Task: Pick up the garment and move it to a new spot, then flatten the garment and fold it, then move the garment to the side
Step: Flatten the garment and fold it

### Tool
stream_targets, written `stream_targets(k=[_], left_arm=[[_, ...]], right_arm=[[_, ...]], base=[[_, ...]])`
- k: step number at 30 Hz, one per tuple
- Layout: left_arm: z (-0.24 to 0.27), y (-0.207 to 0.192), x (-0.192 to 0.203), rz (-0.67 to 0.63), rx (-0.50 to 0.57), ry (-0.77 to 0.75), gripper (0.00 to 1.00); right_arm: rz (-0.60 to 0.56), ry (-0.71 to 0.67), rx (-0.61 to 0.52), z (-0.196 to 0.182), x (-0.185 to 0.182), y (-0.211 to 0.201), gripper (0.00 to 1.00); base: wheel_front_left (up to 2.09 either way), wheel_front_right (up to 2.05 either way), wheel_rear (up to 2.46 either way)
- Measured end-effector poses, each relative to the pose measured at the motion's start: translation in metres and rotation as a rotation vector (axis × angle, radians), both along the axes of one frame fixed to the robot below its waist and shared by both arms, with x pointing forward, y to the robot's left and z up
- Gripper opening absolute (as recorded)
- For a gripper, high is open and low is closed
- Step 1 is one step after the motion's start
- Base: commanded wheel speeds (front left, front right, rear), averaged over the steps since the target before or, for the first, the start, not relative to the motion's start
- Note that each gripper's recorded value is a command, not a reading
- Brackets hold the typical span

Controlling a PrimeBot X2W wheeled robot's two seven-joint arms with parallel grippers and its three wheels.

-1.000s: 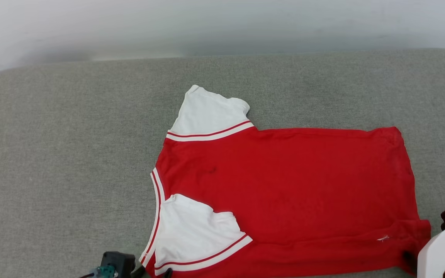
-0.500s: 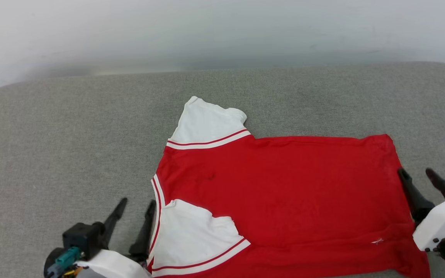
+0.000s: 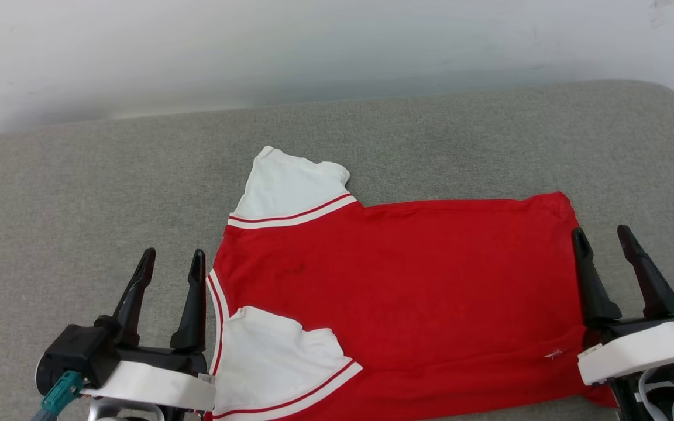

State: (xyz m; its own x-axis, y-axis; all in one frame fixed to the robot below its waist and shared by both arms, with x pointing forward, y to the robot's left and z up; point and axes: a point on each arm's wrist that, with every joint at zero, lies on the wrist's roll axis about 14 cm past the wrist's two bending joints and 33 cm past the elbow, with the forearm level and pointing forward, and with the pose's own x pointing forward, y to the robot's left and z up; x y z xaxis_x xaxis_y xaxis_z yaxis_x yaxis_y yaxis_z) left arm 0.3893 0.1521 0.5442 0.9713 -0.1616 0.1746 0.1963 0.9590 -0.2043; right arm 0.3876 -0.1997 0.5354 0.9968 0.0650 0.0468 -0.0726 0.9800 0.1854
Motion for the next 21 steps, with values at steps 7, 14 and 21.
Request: stream_targets(k=[7, 14, 21], left_arm=[[-0.003, -0.013, 0.030, -0.117, 0.061, -0.016, 1.00], [0.000, -0.019, 0.096, -0.213, 0.142, 0.079, 1.00], [-0.018, -0.031, 0.162, -0.334, 0.361, 0.262, 1.00]], right_arm=[[-0.001, 0.014, -0.009, -0.011, 0.005, 0.005, 1.00], [-0.053, 0.051, 0.011, -0.026, 0.010, -0.005, 1.00], [-0.101, 0.070, 0.016, -0.040, 0.017, -0.016, 1.00]], base=[[0.00, 0.00, 0.00], [0.00, 0.00, 0.00], [0.00, 0.00, 0.00]])
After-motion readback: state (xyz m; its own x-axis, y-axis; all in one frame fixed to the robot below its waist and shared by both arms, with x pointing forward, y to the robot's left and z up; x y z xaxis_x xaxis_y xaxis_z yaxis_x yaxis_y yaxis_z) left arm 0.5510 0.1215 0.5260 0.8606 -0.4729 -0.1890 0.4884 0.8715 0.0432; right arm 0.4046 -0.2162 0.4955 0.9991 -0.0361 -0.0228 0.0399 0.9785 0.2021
